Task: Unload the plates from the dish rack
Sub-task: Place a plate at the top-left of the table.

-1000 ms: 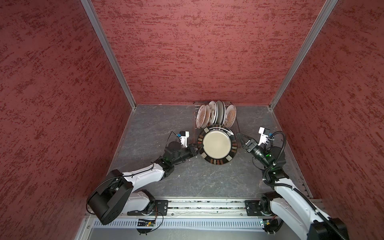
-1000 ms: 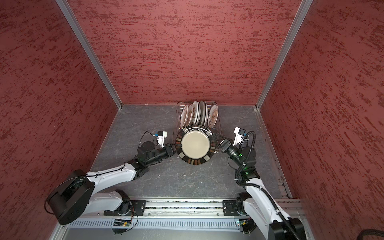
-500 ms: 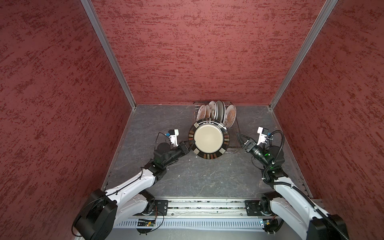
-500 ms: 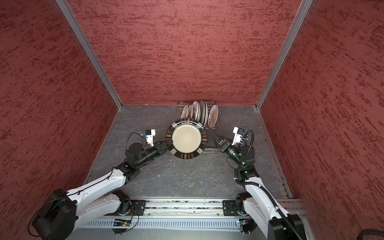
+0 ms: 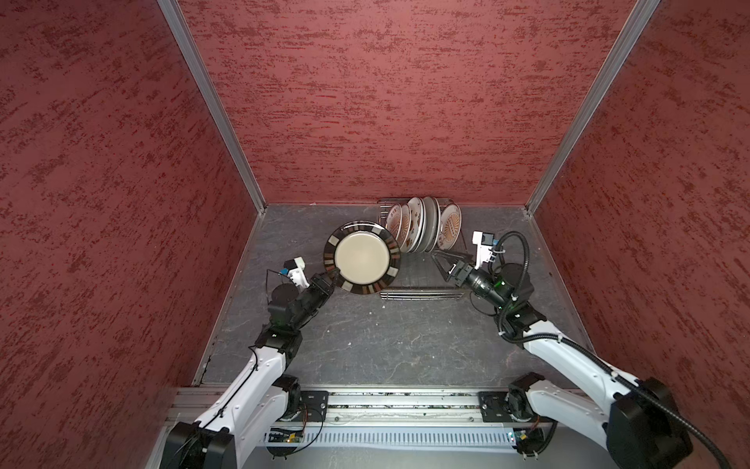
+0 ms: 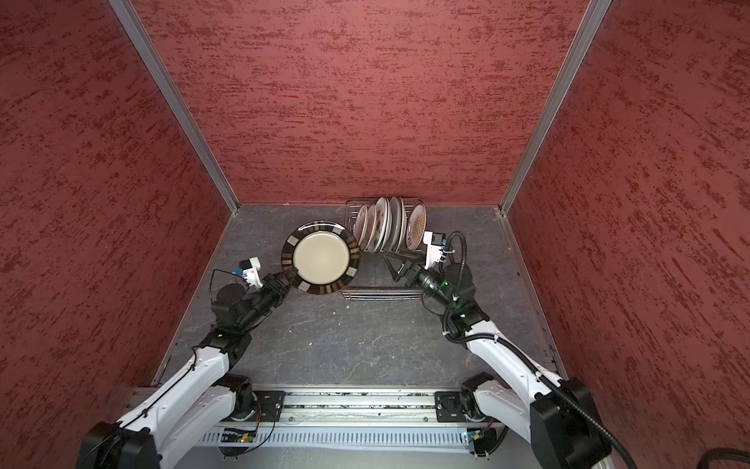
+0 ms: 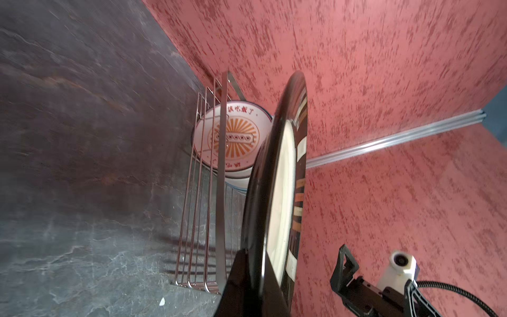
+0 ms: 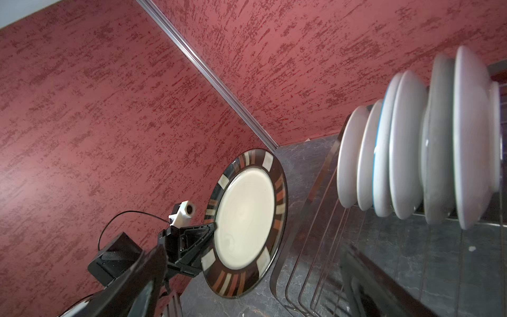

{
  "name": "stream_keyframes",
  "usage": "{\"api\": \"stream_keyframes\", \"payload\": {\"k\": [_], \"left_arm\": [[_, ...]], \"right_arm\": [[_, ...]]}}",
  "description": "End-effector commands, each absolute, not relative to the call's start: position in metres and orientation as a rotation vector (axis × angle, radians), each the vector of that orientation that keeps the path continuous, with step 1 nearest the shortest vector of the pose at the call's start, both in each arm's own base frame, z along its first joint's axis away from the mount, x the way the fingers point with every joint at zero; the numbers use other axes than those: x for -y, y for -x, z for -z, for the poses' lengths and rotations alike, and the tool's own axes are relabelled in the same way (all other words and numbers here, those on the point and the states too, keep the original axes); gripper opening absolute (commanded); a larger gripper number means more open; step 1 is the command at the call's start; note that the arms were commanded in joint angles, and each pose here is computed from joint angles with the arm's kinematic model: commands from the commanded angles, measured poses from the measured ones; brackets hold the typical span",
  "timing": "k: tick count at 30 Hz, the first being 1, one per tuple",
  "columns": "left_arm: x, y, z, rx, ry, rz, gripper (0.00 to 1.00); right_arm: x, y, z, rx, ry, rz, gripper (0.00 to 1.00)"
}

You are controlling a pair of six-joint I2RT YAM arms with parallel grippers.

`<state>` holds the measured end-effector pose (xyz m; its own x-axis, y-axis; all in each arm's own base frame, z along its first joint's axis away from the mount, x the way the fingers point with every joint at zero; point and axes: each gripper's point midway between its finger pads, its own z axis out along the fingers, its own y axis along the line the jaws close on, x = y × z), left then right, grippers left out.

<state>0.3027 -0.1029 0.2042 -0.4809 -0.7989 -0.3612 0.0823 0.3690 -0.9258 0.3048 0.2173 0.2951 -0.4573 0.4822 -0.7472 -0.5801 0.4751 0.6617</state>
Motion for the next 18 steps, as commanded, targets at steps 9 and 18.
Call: {"api": "stream_keyframes", "payload": {"k": [9,18], "left_arm": [[0.060,-0.305,-0.253,-1.527,0.688,1.275,0.00],[0.020,-0.323,-0.230,-1.491,0.850,1.121,0.00]], "right_arm": [[-0.283,-0.322,-0.290,-1.714,0.243,-1.109,0.99],[-0.338,-0.354,-0.264,-1.820,0.249,-0.964,0.99]]}}
